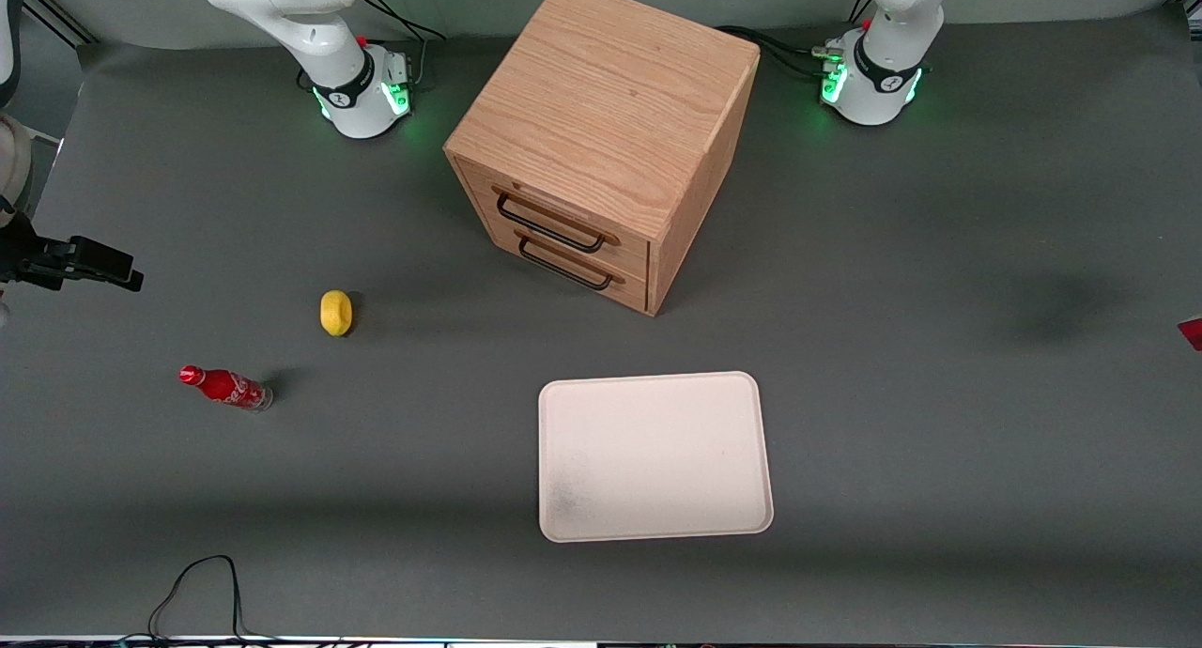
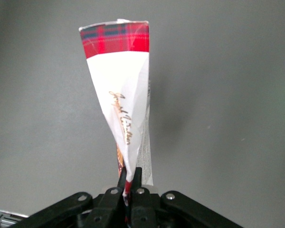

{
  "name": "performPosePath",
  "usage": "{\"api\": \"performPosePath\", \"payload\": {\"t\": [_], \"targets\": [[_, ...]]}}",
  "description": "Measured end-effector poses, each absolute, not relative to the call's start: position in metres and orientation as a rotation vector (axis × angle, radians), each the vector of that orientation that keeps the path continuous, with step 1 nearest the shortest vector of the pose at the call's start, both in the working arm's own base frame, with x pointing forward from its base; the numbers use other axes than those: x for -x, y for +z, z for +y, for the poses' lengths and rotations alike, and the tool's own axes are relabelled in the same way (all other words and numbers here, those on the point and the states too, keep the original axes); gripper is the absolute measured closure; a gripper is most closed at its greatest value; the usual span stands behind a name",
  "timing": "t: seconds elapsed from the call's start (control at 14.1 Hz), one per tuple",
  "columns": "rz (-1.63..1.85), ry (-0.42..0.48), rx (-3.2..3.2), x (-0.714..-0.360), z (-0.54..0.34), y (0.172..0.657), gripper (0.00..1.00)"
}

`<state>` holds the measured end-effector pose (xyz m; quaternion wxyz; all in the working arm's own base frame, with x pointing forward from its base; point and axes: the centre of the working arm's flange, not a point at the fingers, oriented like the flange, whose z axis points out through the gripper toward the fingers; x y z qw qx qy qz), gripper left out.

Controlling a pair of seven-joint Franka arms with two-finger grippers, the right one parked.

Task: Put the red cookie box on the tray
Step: 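Close the left gripper on the cookie box and lift it, then carry the held cookie box with the left gripper over the cream tray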

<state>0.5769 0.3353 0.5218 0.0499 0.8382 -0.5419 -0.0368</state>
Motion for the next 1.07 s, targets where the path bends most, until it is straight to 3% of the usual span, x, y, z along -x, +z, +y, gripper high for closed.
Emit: {"api": "performPosePath", "payload": {"t": [0.5, 1.07], "targets": [[-1.192, -0.185, -2.804, -0.601, 0.224, 0.589, 0.97], [-0.400, -0.218, -3.069, -0.642, -0.016, 0.588, 0.97]]}}
